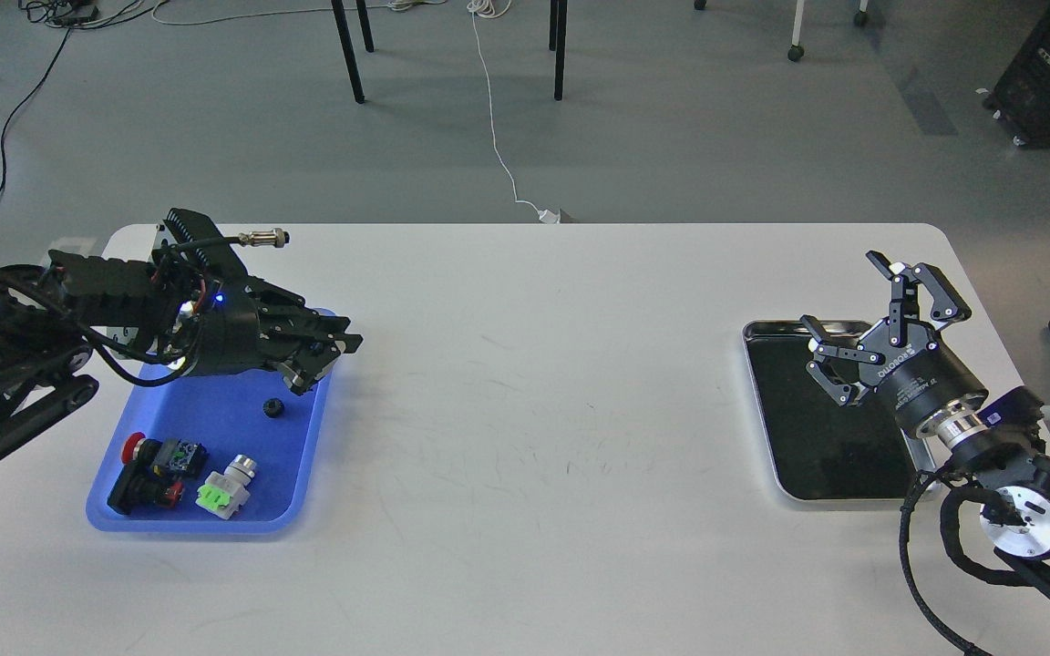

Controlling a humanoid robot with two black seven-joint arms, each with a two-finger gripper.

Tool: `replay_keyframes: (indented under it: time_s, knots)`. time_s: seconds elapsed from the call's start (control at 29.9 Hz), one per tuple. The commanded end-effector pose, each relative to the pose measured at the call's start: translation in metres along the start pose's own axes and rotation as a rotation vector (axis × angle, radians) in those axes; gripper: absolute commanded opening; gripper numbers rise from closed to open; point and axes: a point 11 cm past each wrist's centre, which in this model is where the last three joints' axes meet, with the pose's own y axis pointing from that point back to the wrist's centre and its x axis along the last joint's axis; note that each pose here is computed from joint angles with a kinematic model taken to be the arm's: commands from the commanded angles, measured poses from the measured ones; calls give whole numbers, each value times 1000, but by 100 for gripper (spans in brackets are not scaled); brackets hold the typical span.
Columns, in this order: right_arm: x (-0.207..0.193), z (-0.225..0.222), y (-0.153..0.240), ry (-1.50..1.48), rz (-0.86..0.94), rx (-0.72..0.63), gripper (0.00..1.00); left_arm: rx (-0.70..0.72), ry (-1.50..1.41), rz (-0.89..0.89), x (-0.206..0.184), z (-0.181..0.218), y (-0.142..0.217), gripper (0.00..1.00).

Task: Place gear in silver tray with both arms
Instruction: 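Carry the black gear with the left gripper toward the table center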

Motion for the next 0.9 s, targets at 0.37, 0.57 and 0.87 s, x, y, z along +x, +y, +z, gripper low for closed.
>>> replay_keyframes:
  time_s: [0.37, 0.57, 0.87]
  knots:
    - [1, 2, 1, 0, 3, -5, 99, -224, -162, 14, 84, 84, -69, 19]
    - [2, 0, 2, 4, 5, -5, 99, -288, -191, 13, 98, 113, -95, 19]
    - [2, 2, 2, 4, 5, -8, 99, -357, -210, -31, 99, 150, -130, 19]
